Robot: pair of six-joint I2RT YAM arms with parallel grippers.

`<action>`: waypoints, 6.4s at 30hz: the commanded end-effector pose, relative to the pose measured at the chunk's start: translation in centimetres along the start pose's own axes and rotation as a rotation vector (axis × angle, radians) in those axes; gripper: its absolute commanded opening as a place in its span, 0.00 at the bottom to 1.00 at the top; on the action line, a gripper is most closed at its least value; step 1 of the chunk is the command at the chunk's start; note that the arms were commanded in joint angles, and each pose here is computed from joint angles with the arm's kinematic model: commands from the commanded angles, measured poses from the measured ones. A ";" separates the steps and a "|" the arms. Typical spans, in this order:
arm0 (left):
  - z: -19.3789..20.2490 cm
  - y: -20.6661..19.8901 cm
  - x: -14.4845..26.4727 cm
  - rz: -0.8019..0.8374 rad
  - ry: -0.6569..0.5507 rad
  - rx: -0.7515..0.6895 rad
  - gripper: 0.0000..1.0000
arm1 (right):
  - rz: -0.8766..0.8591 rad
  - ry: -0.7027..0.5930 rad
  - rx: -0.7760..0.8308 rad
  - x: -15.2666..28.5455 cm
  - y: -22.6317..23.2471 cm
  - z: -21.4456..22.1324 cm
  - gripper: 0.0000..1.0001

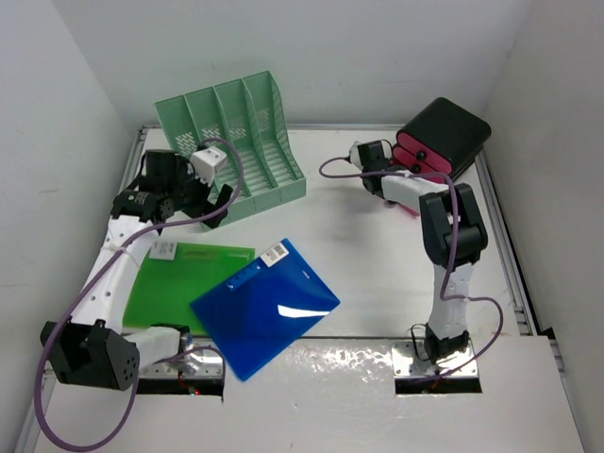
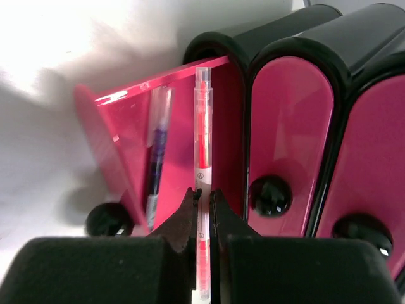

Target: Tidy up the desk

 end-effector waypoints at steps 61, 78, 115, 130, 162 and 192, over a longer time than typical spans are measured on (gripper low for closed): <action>-2.5 -1.0 2.3 0.068 -0.146 -0.175 1.00 | -0.574 0.856 -0.720 13.7 10.3 28.4 0.36; -2.4 -0.3 2.1 0.046 -0.138 -0.160 1.00 | -0.365 0.416 -0.749 12.9 6.6 22.8 0.00; -3.0 3.8 0.7 -0.078 -0.019 -0.082 1.00 | 0.180 -0.133 -0.064 -0.6 -4.5 -3.5 0.09; -3.4 3.5 2.1 -0.101 -0.052 -0.086 1.00 | 0.107 -0.203 -0.327 5.8 -5.7 -3.8 0.32; -2.9 3.9 2.8 -0.128 -0.019 -0.093 1.00 | 0.121 -0.044 -1.405 -0.7 5.9 2.0 0.34; -3.5 5.0 2.1 -0.150 0.006 -0.082 1.00 | 0.296 -0.176 -1.141 -5.5 -1.9 2.0 0.28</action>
Point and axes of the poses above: each gripper's point midway between its finger pads, its own x axis back along the fingers, its own y axis along the line the jaws close on, z = x × y, the point moved 1 cm from there along x, back along the fingers, and after that the axes turned 5 degrees about -x, right-handed, at the moved point
